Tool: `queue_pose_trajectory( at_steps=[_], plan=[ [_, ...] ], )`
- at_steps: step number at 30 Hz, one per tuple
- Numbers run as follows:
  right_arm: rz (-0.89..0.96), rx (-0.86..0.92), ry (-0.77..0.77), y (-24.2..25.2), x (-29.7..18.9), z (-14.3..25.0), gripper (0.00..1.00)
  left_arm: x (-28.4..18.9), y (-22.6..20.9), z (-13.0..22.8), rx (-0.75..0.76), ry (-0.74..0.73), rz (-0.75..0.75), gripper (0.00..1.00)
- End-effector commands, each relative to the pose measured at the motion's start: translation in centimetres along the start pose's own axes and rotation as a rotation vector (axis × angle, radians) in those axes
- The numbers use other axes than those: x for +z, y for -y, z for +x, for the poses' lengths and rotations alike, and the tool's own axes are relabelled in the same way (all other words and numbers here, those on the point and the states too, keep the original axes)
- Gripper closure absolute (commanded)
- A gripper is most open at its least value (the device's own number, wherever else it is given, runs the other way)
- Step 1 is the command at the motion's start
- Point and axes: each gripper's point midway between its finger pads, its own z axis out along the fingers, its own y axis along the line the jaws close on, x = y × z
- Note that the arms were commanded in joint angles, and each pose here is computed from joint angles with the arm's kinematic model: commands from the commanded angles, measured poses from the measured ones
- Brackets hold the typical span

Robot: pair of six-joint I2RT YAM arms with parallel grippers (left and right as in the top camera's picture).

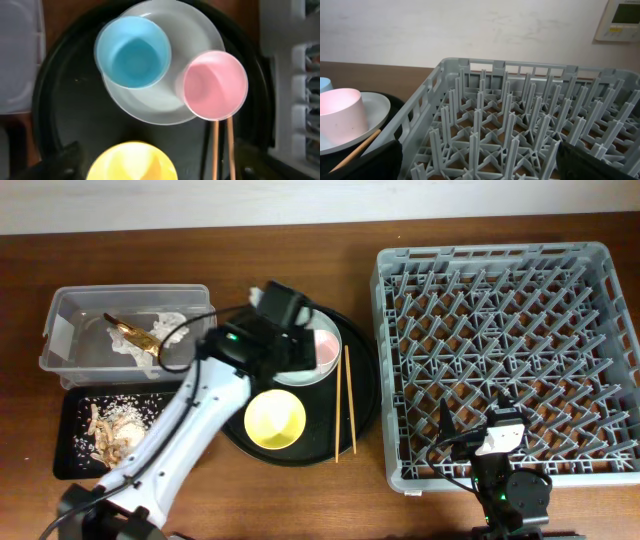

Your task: Sort waste into correct bins and load items into the dishwasher rack

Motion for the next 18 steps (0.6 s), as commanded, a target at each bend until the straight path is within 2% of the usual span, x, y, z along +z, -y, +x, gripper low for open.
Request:
queue_pose_trajectory(
  at_steps=[1,4,7,18],
  plan=[
    [0.004,0.001,-0.006,0.1,0.0,0.3,0.02,-0.6,-1.1,-1.1,-0.088,-0.038,0.112,0.01],
    [0.004,0.001,-0.006,0.1,0.0,0.3,0.02,-0.5,-4.7,-2.5,-0.21,-0.044,0.135,0.01],
    [0.004,0.001,-0.006,0.1,0.0,0.3,0.02,-0.4,-7.7,-2.8,-0.28,-0.049,0.095,0.01],
    [0.004,0.001,-0.006,0.1,0.0,0.3,0.02,-0.4,-8.1,-2.9,-0.289,-0.046,0.091,0.01]
  ],
)
